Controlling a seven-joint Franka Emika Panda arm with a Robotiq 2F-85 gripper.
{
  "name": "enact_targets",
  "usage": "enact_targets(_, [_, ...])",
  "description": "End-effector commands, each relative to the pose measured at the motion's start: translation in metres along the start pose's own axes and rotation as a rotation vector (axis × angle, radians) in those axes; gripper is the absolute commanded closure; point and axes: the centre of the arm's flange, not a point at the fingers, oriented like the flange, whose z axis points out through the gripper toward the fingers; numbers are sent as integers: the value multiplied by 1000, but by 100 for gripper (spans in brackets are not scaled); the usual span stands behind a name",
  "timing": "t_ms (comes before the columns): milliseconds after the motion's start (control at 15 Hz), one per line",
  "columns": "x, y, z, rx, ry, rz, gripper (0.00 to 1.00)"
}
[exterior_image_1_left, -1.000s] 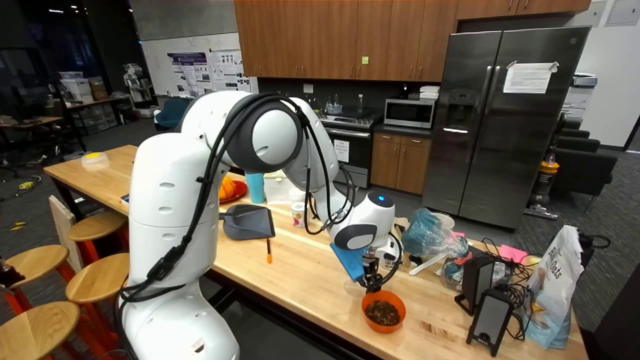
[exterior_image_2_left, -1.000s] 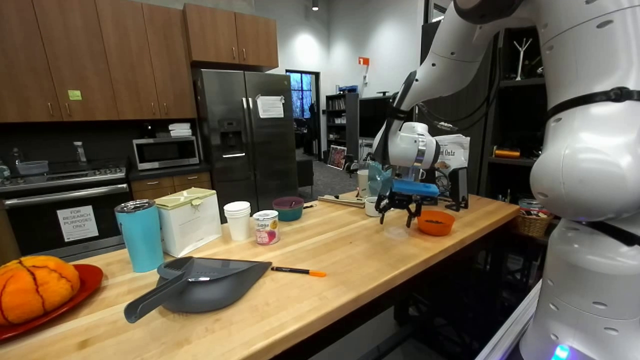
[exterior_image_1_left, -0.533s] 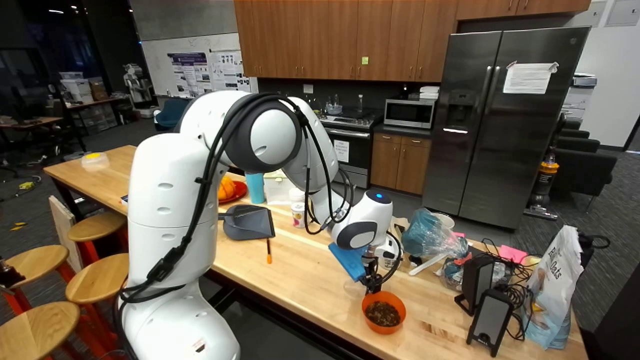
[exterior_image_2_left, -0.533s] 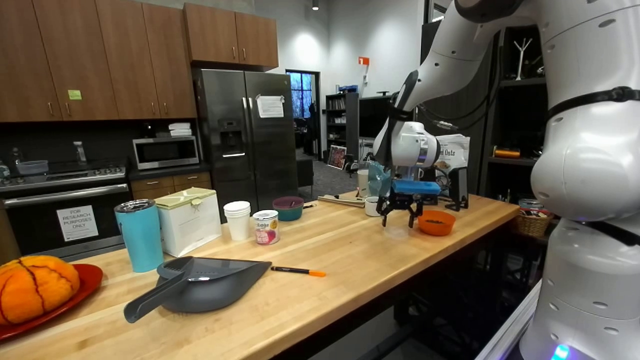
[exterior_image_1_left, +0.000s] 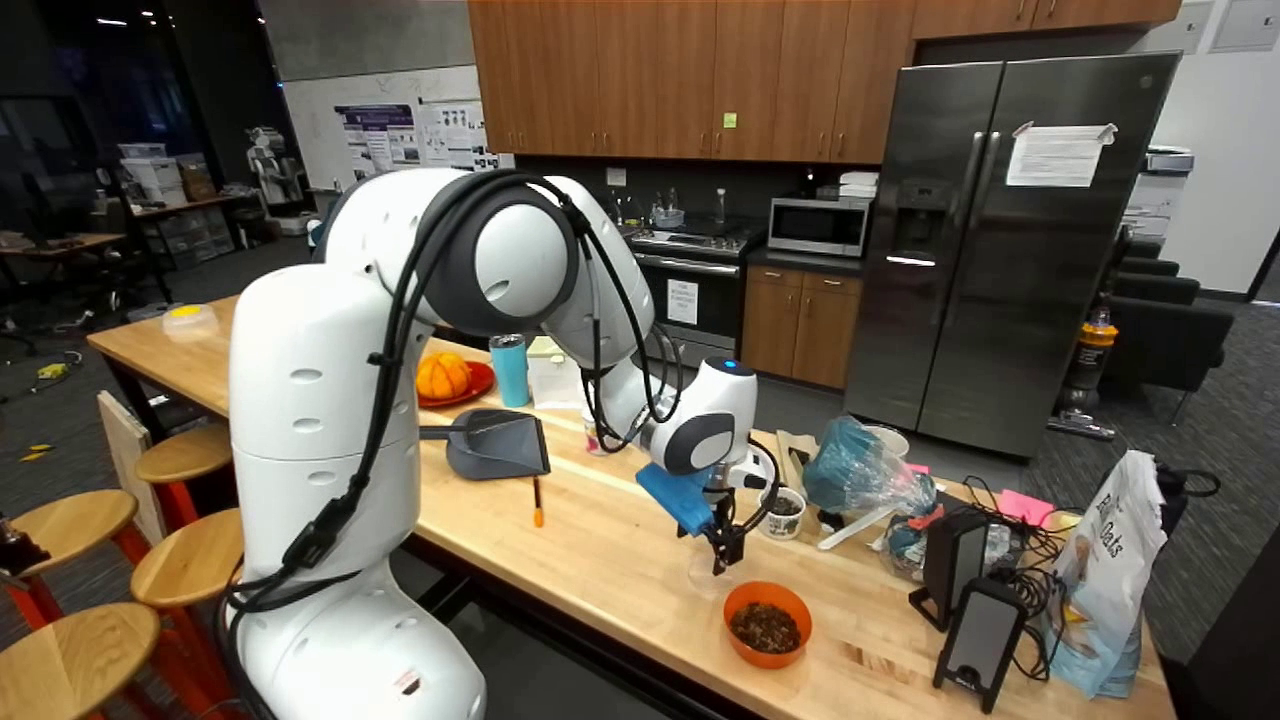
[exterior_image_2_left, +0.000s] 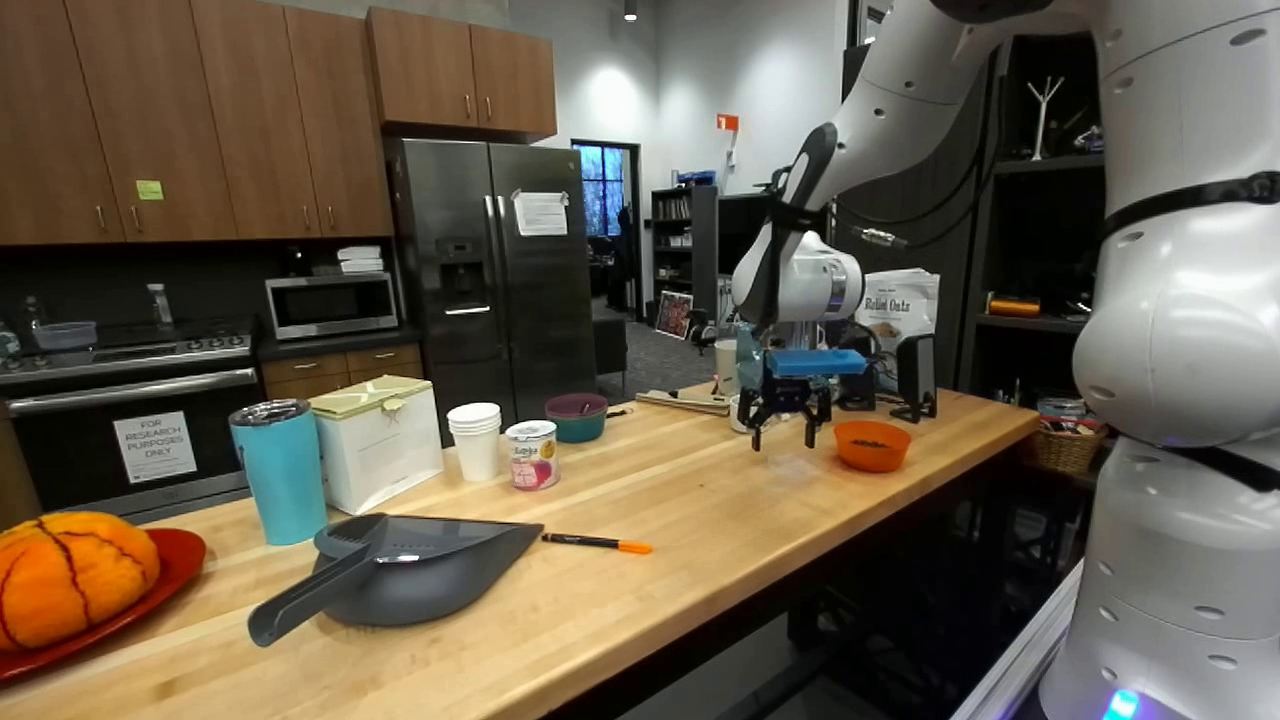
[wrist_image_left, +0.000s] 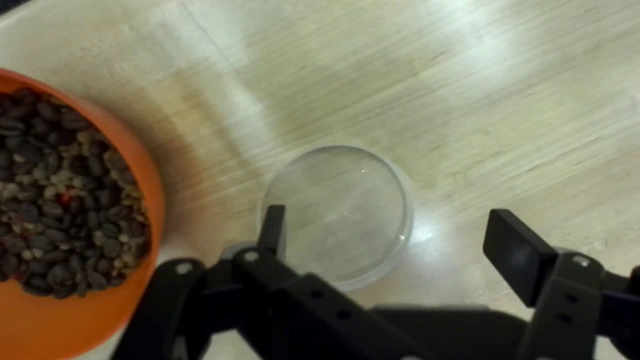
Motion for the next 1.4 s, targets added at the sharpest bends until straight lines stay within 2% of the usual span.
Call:
enact_targets(0, [-9, -36, -17, -9, 42, -32, 0])
enact_targets(267, [-6, -64, -14, 25, 73, -48, 0])
enact_targets(400, [-11, -61, -18, 27, 78, -21, 0])
enact_targets(533, [-16, -48, -25, 12, 73, 55, 0])
enact_targets(600, [-8, -60, -14, 16, 65, -6, 0])
enact_targets(933, [-8, -50, -17, 17, 67, 39, 0])
enact_targets(1333, [-13, -31, 6, -11, 84, 53, 0])
